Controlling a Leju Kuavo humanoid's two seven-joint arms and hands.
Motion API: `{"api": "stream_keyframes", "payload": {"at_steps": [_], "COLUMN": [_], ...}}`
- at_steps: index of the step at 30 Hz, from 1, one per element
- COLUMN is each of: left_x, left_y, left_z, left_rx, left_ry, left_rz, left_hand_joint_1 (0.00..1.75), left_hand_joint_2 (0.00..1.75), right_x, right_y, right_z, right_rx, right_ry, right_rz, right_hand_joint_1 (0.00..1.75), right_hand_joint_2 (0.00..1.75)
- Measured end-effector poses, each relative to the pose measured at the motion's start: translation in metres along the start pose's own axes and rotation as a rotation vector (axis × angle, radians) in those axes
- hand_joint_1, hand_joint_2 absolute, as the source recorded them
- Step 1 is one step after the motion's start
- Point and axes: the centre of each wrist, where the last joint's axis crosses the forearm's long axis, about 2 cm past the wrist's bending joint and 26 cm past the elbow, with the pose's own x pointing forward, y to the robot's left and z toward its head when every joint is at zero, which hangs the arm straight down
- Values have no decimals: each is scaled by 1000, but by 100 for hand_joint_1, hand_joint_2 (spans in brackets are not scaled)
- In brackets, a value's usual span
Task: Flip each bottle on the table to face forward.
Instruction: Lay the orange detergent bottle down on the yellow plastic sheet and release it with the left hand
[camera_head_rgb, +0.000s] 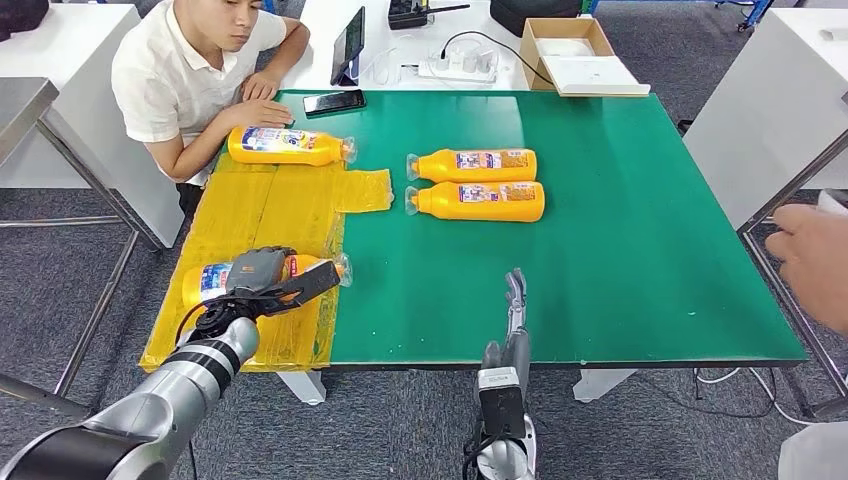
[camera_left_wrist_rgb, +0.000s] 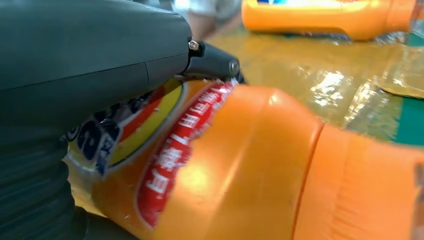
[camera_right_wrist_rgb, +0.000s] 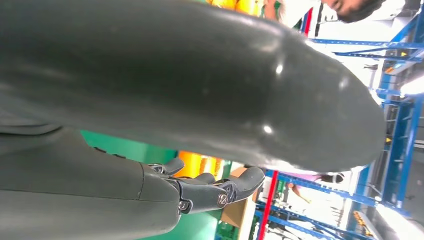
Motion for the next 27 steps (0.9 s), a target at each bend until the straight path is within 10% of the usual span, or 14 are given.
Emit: {"api": "stream_keyframes", "payload": {"at_steps": [11,24,27], "left_x": [1,27,30], "left_y": [-14,-45,-41], "left_z": [6,34,41], "left_rx": [-118,143,414], "left_ry": [-308,-441,-454], "left_rz": [683,847,839], "left_hand_joint_1": [0,0,0], "left_hand_joint_2": [175,175,175], "right_x": [-7,-11,-11], "right_y": [-1,-5,-5], "right_z": [6,14,16], "right_rx": [-9,-10,-13], "right_ry": [45,69,70], "right_rz": [-14,3,13], "right_hand_joint_1": [0,0,0], "right_hand_joint_2": [0,0,0]}}
